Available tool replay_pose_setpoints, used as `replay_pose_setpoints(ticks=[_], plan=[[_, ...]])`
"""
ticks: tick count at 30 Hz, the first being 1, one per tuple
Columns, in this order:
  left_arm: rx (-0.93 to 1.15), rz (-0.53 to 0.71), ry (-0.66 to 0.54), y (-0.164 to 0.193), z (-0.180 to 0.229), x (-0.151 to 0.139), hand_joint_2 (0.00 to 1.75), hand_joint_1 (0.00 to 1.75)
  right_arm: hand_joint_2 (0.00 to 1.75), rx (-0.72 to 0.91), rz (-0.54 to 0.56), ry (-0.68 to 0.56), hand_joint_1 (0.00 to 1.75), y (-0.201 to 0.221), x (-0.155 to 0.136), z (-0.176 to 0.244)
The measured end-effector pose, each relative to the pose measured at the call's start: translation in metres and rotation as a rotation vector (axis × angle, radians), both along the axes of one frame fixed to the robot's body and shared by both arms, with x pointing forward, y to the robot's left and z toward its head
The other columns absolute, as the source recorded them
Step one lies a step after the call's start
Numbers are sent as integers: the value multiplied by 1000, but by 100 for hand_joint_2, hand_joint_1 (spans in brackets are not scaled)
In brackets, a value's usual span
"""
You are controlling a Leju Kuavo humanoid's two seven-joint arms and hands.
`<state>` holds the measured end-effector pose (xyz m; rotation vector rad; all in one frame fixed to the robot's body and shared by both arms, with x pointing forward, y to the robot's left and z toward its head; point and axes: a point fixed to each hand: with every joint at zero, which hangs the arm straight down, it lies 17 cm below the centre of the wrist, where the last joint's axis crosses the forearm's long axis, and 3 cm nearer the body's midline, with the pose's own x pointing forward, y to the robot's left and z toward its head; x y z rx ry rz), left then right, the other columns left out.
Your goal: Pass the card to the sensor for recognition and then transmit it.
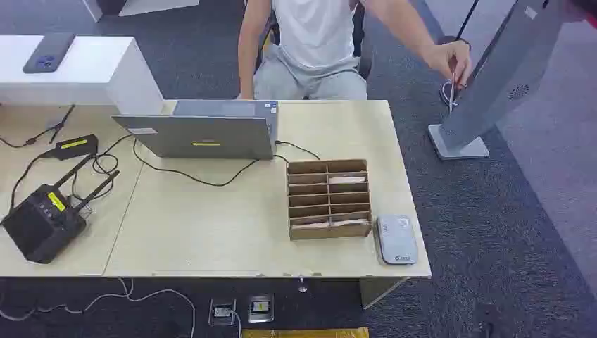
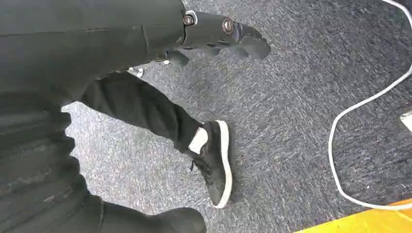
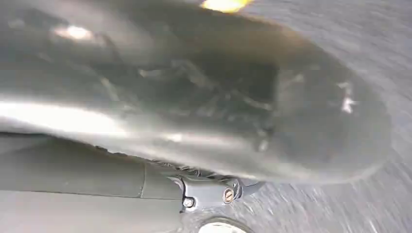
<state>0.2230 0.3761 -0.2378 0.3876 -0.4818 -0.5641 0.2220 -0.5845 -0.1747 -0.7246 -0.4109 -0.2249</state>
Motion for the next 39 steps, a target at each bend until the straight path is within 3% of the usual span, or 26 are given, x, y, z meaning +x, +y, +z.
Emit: replay_pose_setpoints(ticks=[4, 7, 13, 17, 20, 21, 27, 34, 39], plan=[[-6, -10, 1, 0, 0, -2, 175, 0, 0, -41, -224, -216, 0, -67, 29, 53], [-15, -18, 1, 0, -2, -7, 175, 0, 0, -130, -350, -404, 0, -135, 53, 120], [-15, -31, -3, 1, -2, -9, 175, 0, 0, -285, -447, -724, 0, -219, 97, 256], [-17, -26, -9, 2, -2, -11, 175, 0, 0, -367, -450, -929, 0, -243, 135, 353], [-19, -24, -16, 2, -2, -11, 175, 0, 0, -447, -363, -1063, 0, -241, 170, 426], [-18, -23, -16, 2, -2, -12, 175, 0, 175, -469, -325, -1088, 0, -237, 181, 445], [-22, -27, -11, 0, -4, -15, 175, 0, 175, -556, -58, -1167, 0, -192, 248, 523], [-27, -50, -10, -1, -3, -14, 175, 0, 175, -623, 26, -1201, 0, -159, 276, 564], [-21, -76, -10, 3, -2, -11, 175, 0, 175, -890, 316, -1104, 0, -93, 313, 613]])
